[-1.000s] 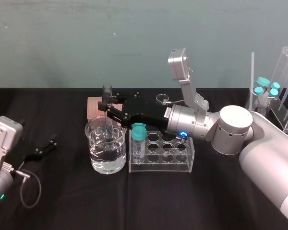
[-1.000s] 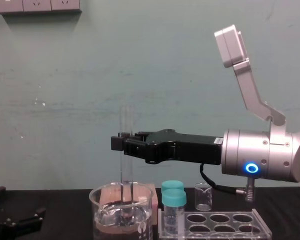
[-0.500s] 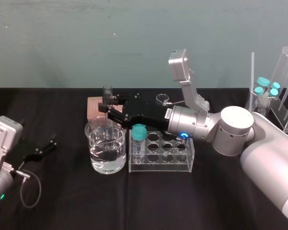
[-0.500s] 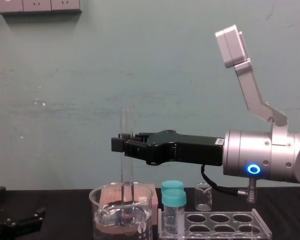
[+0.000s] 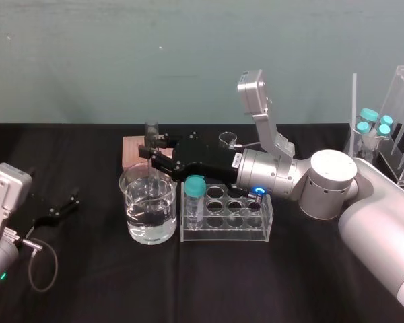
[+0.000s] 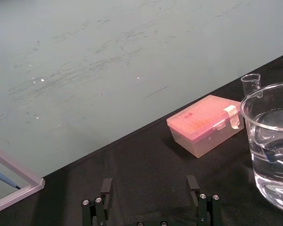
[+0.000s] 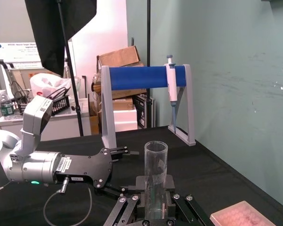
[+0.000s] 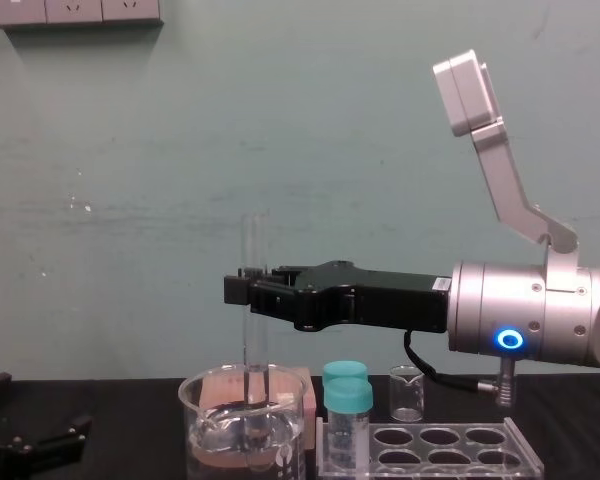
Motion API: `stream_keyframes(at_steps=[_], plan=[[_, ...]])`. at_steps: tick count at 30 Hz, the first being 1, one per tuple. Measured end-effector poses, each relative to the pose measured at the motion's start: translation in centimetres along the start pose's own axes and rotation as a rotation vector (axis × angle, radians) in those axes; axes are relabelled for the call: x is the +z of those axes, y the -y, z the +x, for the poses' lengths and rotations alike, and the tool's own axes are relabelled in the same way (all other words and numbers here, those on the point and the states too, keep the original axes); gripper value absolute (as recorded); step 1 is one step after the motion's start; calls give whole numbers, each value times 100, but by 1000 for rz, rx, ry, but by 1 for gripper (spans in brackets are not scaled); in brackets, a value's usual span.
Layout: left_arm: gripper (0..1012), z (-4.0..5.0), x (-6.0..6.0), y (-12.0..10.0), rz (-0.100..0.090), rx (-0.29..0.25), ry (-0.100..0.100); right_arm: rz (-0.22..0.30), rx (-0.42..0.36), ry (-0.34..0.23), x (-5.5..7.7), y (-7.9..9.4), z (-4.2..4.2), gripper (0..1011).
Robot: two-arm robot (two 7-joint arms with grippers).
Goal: Hold the test tube with one hand and immerse one end into the beaker, then return it to the test tube rack.
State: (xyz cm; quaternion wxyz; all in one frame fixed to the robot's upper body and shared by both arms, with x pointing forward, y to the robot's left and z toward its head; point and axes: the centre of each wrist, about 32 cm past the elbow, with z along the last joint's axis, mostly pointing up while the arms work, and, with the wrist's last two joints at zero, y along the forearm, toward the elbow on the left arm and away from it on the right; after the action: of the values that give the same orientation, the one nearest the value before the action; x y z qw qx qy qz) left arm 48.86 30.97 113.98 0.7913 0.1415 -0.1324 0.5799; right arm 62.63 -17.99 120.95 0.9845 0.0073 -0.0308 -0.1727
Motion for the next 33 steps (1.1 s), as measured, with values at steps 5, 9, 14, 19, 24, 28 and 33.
stream_keyframes(at_steps=[5,9,14,19,24,28,33], plan=[[1000,0,0,0,0,0,0,1,0,-2,2,0,0,241],[1000,0,0,0,0,0,0,1,1,-2,1,-2,-1,241],[1000,0,0,0,0,0,0,1,1,-2,2,-3,-1,242],[1000,0,0,0,0,0,0,2,1,-2,1,-8,-2,242],[1000,0,0,0,0,0,0,2,1,-2,-1,-10,-2,242],[1000,0,0,0,0,0,0,4,1,0,3,-11,-1,241],[1000,0,0,0,0,0,0,7,2,2,6,-12,1,241]])
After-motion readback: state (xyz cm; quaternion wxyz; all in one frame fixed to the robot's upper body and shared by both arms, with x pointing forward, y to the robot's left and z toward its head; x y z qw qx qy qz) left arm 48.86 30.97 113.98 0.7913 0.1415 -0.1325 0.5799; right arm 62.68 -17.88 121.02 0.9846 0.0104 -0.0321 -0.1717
